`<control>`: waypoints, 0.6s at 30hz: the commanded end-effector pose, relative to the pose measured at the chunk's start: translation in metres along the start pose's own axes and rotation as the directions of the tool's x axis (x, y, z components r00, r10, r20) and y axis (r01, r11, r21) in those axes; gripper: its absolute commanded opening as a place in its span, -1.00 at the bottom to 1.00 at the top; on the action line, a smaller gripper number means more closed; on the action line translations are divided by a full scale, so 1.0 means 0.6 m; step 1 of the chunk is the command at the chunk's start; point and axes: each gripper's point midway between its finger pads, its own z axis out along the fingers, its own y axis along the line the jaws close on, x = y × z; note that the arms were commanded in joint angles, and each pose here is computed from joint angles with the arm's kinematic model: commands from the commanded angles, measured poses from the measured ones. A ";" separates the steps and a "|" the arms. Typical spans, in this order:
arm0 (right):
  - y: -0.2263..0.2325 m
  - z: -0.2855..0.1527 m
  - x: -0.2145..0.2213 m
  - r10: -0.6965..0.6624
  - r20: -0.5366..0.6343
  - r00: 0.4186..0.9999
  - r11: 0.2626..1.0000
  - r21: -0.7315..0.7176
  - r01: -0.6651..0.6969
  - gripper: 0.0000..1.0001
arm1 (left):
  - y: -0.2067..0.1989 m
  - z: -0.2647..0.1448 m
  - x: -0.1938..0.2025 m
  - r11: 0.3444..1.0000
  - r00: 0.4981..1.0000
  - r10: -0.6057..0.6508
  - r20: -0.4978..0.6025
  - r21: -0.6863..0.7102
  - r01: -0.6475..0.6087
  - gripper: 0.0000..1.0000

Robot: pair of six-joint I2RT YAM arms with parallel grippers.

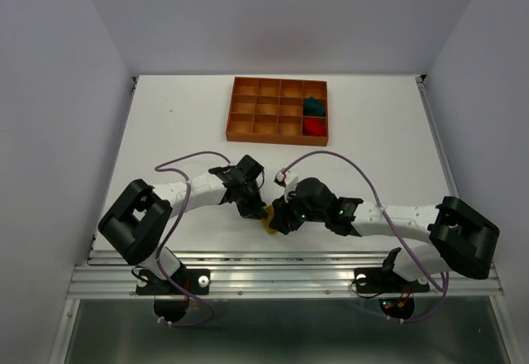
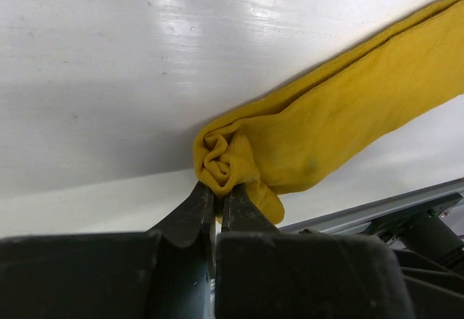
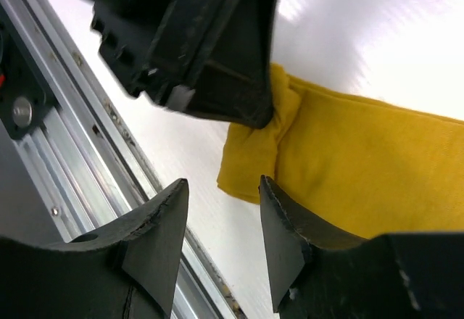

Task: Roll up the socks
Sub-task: Roll the sock at the center of the board.

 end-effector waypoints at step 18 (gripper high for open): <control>0.052 0.011 -0.017 -0.374 0.033 0.927 0.909 0.208 0.360 0.08 | 0.027 -0.016 0.030 0.993 0.998 -0.032 -0.054 -0.116 0.026 -1.00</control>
